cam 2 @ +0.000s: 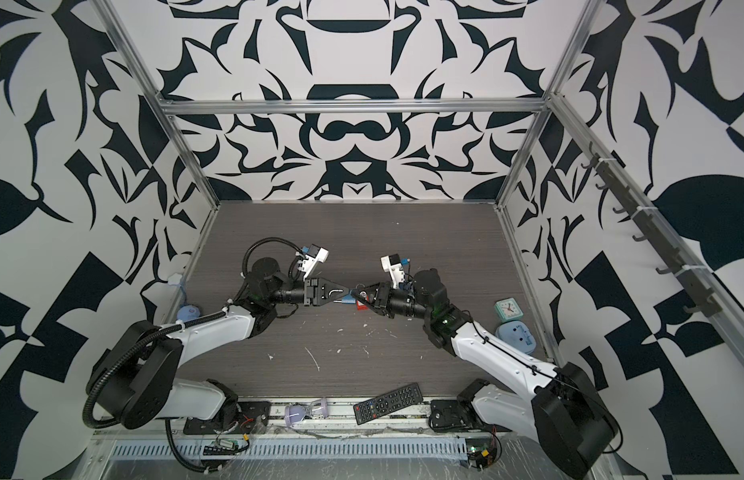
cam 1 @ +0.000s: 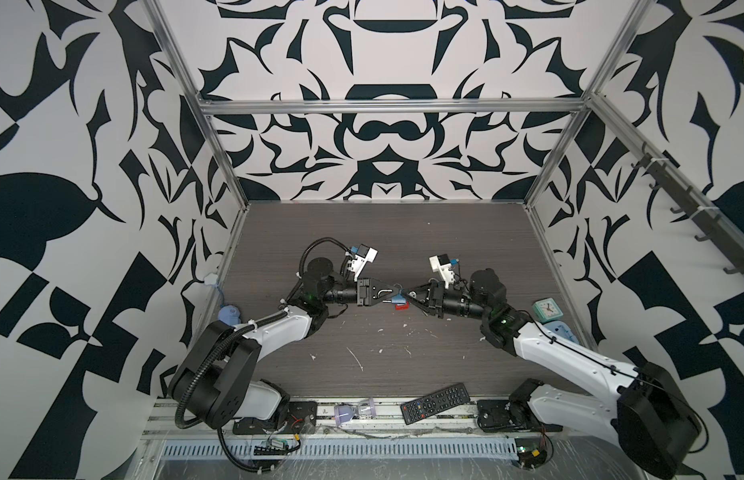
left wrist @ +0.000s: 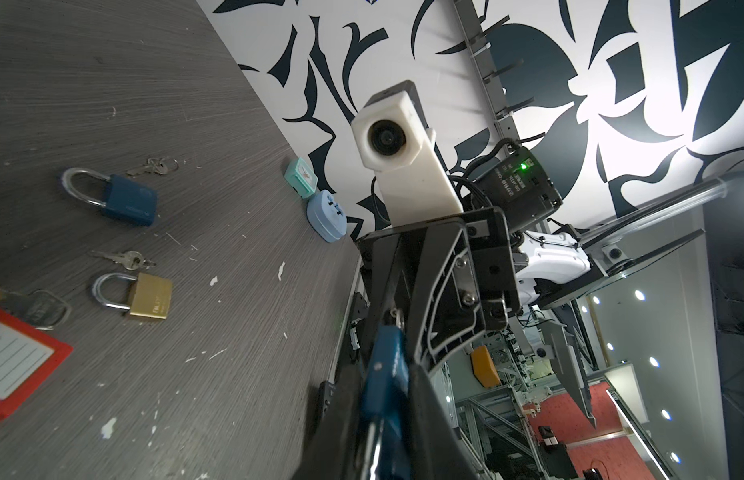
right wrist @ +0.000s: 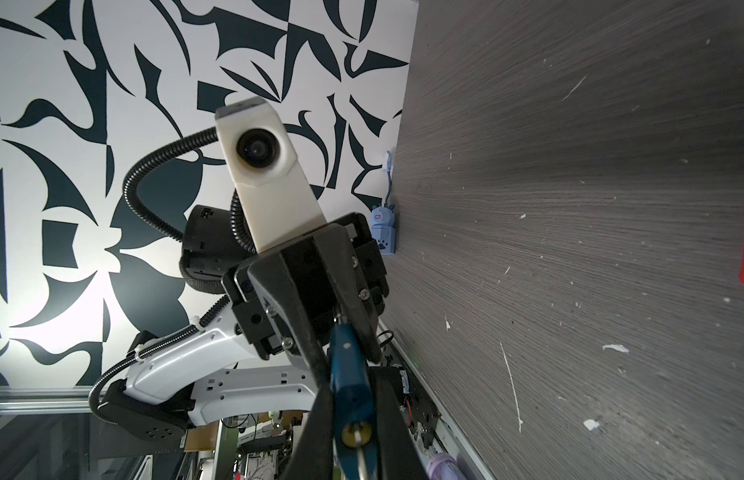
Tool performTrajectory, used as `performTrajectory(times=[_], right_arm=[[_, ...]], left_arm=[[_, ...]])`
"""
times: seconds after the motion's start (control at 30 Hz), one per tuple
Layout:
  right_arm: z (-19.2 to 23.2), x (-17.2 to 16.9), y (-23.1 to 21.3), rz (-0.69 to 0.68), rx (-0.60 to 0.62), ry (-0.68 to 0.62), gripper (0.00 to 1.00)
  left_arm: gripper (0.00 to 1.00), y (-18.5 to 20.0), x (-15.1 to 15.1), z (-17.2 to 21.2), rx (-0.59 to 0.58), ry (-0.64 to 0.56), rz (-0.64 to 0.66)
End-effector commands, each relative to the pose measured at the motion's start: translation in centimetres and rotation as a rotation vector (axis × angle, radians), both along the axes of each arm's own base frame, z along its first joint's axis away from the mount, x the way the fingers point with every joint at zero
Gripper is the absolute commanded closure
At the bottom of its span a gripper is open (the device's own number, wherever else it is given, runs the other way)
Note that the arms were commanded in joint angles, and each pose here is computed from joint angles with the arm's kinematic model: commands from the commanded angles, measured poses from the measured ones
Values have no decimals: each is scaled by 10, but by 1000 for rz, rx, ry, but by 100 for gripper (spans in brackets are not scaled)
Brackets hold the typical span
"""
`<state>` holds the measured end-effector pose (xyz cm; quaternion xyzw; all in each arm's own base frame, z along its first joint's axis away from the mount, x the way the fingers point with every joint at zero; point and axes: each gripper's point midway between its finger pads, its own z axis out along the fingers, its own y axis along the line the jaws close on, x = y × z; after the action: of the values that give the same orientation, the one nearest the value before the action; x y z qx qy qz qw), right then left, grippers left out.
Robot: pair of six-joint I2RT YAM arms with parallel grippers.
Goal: Lock with the key
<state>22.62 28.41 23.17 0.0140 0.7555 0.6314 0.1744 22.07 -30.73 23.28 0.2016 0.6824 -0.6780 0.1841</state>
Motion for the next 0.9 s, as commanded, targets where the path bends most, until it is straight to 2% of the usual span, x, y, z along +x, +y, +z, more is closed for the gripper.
performTrajectory(times=[0.0,0.1,0.27,0.6,0.8,0.87], right_arm=[[25,8,0,-29,38,-78,100],[27,6,0,-20,46,-90,100],[35,3,1,0,90,-108,82],[34,4,4,11,108,-94,79],[33,7,7,16,117,-86,72],[33,8,8,16,121,-85,73]], left_arm=[[100,-2,-10,24,-78,-70,-44],[100,-2,-6,23,-93,-44,-21],[100,-4,-1,22,-117,-18,-19],[100,-8,5,17,-129,10,-26],[100,-9,6,16,-124,18,-26],[100,-9,7,17,-125,19,-25]])
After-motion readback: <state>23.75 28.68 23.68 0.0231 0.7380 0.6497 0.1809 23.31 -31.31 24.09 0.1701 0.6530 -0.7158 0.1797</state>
